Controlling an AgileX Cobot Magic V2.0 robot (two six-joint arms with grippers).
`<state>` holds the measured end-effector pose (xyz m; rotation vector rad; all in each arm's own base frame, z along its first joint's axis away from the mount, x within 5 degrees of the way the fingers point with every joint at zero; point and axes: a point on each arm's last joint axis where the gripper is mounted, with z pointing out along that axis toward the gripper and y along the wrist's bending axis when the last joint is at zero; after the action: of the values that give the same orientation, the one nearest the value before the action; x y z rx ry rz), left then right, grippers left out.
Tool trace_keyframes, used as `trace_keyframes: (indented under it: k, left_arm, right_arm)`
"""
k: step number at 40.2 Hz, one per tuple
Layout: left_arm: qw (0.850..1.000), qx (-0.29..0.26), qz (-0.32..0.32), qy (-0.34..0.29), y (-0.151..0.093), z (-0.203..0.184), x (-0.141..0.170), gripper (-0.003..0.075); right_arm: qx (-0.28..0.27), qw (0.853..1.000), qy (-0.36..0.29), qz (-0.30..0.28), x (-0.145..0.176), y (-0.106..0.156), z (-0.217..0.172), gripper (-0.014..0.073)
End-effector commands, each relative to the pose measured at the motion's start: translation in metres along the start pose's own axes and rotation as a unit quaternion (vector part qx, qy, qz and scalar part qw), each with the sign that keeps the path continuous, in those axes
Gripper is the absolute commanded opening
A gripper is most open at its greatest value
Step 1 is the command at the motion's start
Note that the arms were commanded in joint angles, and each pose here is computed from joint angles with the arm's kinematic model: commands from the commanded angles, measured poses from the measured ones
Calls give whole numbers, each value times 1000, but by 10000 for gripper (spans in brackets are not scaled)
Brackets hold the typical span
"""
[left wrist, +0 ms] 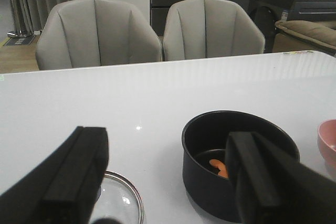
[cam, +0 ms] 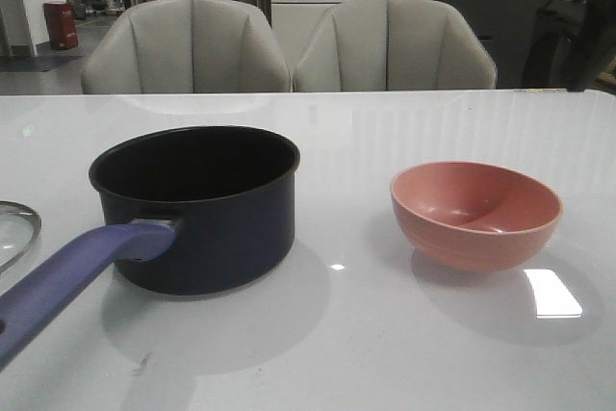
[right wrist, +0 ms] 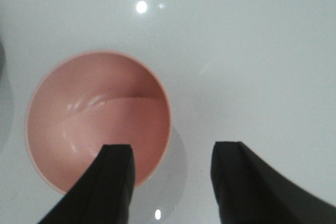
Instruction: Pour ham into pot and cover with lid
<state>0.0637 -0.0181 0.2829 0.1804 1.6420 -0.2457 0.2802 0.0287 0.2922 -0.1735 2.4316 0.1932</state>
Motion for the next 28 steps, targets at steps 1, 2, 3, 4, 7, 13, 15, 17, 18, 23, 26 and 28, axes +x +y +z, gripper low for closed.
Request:
trace_keyframes:
  k: [1,2,3,4,7,13,15,17,18,23,26,28]
  left_arm:
    - [999,5,-6,-48,-1,-2,-15,521]
    - [999,5,-6,-48,-1,-2,-15,521]
    - [999,5,-6,-48,-1,-2,-15,521]
    - [999,5,-6,-48,-1,-2,-15,522]
    - [999,5,-6,-48,-1,-2,-15,521]
    - [999,5,-6,-48,-1,-2,-15,521]
    - [999,5,-6,-48,-1,-2,-15,521]
    - [999,5,-6,-47,-1,-1,-15,521]
    - [999,5,-6,-46,-1,-1,-15,522]
    - [999,-5,-11,-32,0,3,-13,522]
    - [1000,-15,-23,-7,2,6,-14,525]
    - [999,-23,-27,19,2,9,-15,526]
  right_arm:
    - [6,991,-131,2,2,9,-39,446]
    - [5,990,-144,1,6,11,-44,446]
    - [3,987,-162,-1,11,14,-50,446]
    - [1,985,-173,-4,16,17,-55,446]
    - [-10,977,-211,-18,34,27,-69,446]
    - [-37,970,-237,-39,76,38,-86,406]
    - [-44,969,-241,-40,89,39,-88,344]
    - [-49,965,-255,-39,100,39,-92,254]
    - [-49,962,-267,-38,105,38,-96,197]
    - [-50,948,-313,-29,120,36,-107,153]
    - [-53,947,-315,-30,127,36,-109,151]
    - [-55,949,-310,-31,131,36,-109,151]
